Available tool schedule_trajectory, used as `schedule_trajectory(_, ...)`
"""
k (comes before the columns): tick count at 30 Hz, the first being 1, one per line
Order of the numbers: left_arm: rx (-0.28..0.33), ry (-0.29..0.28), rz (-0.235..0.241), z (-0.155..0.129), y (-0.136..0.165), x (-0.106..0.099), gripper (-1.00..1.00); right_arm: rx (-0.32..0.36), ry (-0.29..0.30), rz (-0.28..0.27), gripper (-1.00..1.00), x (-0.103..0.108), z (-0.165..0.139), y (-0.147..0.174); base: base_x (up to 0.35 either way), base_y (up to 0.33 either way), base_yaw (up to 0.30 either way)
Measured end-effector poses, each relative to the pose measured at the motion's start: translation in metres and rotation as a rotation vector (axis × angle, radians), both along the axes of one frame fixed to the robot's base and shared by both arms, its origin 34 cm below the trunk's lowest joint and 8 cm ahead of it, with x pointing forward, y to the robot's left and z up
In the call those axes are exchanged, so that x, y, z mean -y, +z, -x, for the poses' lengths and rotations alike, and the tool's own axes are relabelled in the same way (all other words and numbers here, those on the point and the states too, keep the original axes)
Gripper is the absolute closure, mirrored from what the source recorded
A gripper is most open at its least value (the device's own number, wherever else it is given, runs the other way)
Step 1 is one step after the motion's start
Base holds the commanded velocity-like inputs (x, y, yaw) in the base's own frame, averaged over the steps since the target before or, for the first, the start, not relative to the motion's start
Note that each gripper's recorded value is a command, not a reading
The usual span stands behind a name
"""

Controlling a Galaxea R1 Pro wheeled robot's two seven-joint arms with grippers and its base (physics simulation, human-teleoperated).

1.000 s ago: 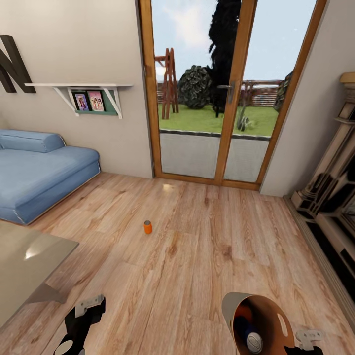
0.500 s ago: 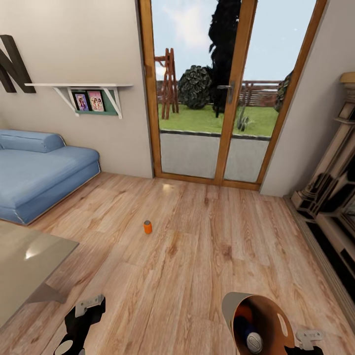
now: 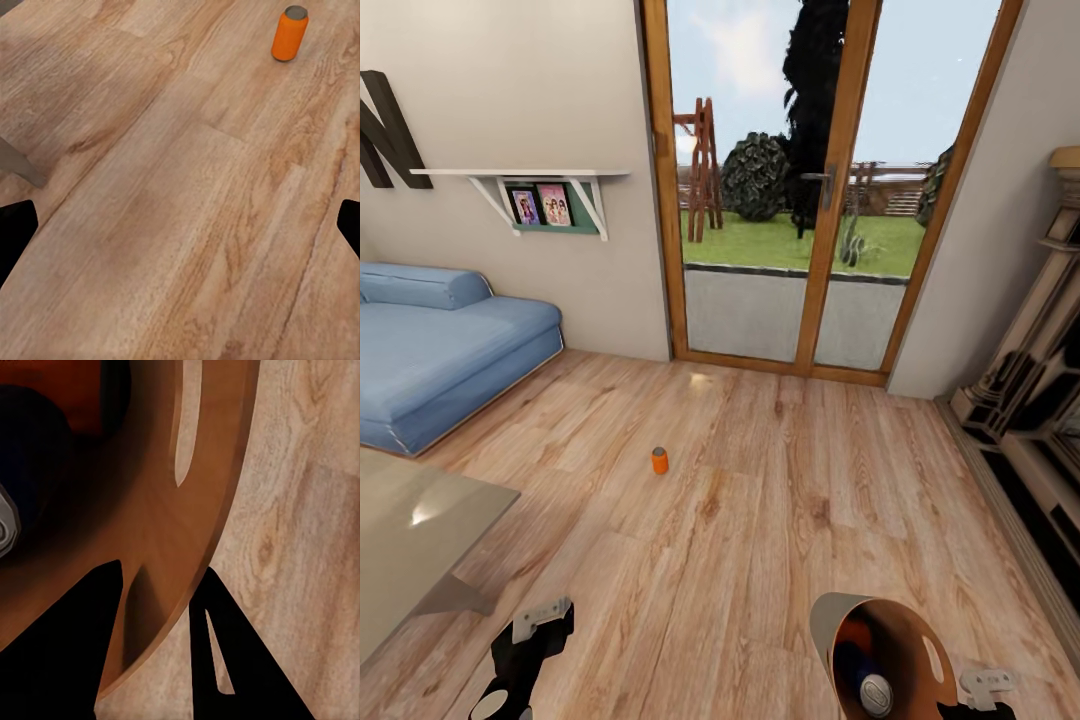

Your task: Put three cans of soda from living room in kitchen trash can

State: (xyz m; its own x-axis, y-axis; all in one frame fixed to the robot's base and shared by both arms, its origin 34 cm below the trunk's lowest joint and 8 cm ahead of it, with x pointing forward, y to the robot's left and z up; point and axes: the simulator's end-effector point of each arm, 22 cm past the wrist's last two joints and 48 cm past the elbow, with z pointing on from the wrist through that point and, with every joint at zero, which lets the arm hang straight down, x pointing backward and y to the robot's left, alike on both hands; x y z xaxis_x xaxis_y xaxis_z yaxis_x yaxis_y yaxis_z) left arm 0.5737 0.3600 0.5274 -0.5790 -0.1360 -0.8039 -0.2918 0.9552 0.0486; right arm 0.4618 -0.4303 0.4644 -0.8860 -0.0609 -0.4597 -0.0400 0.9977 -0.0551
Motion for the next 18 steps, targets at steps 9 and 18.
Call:
schedule_trajectory(9,-0.003,0.0,-0.001,0.0007,-0.0008,-0.0003,-1.0,0.0,-0.001,0.0,1.0,0.0002,0.0001,0.0,0.0,0.0,0.0)
schedule_trajectory(18,0.0,0.0,0.0,0.0,0.0001,-0.0001,-1.0,-0.001,0.0,0.0,1.0,0.0,0.0002,-0.0001,0.0,0.0,0.0)
